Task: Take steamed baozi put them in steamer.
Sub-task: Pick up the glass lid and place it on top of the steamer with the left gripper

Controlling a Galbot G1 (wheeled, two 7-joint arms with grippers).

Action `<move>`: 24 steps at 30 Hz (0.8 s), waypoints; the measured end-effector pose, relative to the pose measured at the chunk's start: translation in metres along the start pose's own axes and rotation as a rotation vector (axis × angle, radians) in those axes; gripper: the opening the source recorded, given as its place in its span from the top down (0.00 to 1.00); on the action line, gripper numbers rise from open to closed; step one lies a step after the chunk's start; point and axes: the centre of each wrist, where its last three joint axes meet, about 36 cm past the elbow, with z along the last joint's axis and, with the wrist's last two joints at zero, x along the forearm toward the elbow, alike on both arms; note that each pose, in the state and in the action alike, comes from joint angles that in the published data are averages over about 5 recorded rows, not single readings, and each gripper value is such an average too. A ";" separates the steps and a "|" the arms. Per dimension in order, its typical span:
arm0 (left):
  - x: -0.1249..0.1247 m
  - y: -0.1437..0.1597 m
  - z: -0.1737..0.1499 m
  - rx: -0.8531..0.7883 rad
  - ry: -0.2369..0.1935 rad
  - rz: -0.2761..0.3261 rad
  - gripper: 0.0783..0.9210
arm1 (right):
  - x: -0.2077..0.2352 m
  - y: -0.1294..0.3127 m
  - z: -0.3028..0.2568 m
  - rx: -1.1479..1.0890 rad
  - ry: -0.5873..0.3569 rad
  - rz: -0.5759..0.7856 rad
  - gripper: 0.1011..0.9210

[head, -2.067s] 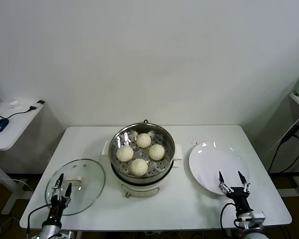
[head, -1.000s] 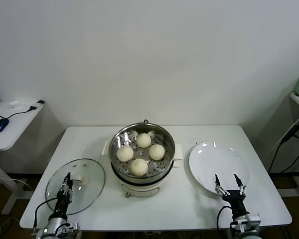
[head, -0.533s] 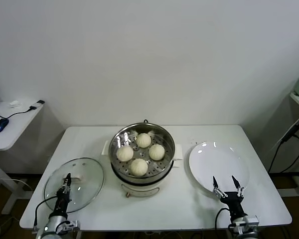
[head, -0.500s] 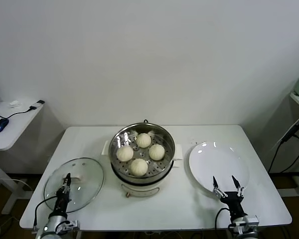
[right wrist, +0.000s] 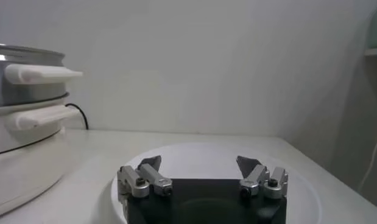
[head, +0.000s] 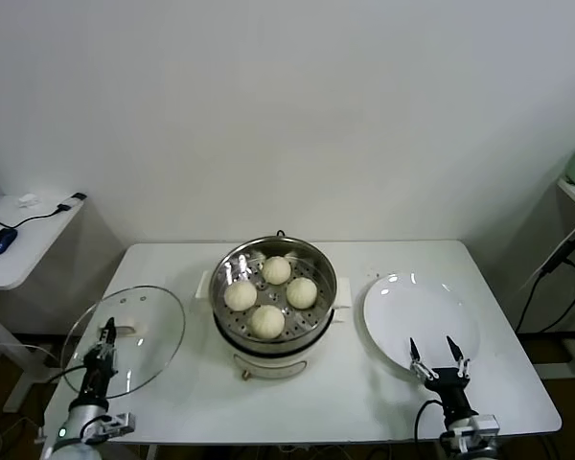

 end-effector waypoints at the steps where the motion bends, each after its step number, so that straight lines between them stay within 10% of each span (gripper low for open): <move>1: -0.001 0.008 0.000 0.005 0.002 -0.001 0.94 | 0.000 0.001 0.000 0.001 0.000 0.000 0.12; 24: -0.014 0.143 -0.111 0.087 -0.025 -0.027 0.94 | 0.004 0.009 -0.005 0.001 -0.017 -0.004 0.12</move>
